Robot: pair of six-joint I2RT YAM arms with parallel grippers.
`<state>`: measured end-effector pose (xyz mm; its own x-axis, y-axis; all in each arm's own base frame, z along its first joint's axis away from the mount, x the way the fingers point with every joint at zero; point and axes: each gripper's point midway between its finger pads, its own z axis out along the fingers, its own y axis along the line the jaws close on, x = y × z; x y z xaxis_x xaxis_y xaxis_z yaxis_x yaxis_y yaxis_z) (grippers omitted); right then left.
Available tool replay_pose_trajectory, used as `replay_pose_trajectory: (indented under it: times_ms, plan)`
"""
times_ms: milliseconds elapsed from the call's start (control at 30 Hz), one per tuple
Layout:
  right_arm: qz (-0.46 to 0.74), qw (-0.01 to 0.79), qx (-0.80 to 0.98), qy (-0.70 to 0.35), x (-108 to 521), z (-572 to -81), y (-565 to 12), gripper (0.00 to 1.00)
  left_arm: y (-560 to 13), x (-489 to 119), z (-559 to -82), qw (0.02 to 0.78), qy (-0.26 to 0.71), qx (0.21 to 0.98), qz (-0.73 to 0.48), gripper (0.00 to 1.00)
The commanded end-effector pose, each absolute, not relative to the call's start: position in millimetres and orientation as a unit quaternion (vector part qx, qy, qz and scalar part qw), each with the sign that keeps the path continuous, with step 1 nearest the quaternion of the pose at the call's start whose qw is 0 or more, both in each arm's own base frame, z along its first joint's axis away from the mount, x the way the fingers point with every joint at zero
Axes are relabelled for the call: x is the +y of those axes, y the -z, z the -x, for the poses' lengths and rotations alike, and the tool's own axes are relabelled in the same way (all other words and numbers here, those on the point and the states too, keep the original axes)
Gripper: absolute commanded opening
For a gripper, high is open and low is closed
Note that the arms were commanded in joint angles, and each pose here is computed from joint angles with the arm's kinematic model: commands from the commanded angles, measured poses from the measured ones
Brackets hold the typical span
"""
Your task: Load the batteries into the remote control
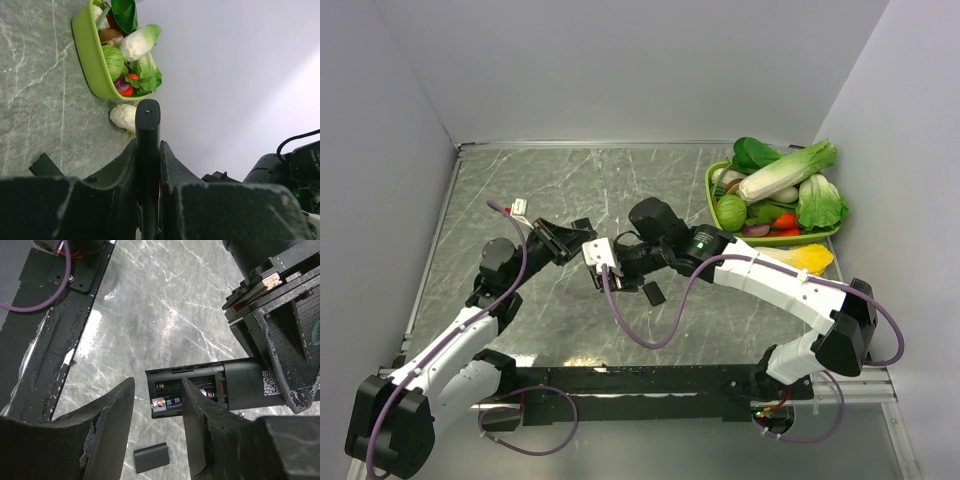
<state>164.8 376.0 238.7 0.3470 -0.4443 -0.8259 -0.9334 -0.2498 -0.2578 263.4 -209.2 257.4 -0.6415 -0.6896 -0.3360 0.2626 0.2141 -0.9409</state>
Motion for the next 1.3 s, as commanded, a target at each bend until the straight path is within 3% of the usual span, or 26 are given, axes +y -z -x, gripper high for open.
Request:
replay_pose_trajectory:
  times_ms: [0, 333, 1267]
  plan:
    - [0.725, 0.408, 0.450, -0.324, 383, -163, -258, 0.50, -284, -208, -264, 0.414, 0.621, 0.650, 0.144, 0.01]
    - [0.702, 0.462, 0.399, -0.366, 381, -144, -305, 0.52, -283, -207, -264, 0.413, 0.622, 0.649, 0.149, 0.01]
    - [0.721, 0.431, 0.454, -0.297, 370, -166, -254, 0.48, -286, -208, -262, 0.411, 0.627, 0.646, 0.143, 0.01]
